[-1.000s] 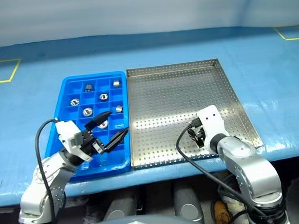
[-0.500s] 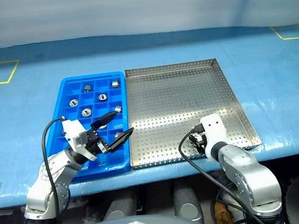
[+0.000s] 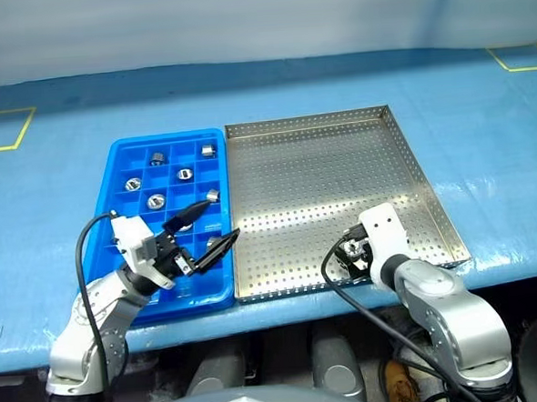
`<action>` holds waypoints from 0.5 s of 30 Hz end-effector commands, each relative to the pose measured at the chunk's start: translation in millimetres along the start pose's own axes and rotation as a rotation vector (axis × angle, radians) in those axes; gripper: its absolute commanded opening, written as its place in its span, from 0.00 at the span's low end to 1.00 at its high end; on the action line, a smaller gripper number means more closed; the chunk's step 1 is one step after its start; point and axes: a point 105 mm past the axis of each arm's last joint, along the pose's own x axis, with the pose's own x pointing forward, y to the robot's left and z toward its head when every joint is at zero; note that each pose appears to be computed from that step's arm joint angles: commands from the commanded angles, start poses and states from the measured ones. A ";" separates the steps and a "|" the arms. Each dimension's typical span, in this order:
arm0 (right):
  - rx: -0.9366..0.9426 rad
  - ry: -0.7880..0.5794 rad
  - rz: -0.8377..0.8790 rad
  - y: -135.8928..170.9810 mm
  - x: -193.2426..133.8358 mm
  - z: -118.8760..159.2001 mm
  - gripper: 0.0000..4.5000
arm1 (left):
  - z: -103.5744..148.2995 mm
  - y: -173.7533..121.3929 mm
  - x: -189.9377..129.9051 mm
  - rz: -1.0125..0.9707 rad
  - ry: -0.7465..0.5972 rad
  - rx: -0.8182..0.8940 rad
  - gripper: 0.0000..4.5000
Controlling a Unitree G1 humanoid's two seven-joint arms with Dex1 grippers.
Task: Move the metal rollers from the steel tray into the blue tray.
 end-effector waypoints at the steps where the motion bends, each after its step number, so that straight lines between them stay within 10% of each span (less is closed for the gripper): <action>1: -0.006 0.025 0.022 5.8 -1.4 -3.5 0.99 | 5.4 -0.2 -1.4 0.005 -0.033 0.011 1.00; 5: -0.021 0.080 0.011 6.4 0.9 -10.2 0.95 | 4.8 0.1 -3.0 0.014 -0.032 0.009 1.00; 15: -0.085 -0.077 -0.001 10.1 0.8 36.2 0.39 | 12.2 9.8 -12.9 0.079 -0.055 0.047 1.00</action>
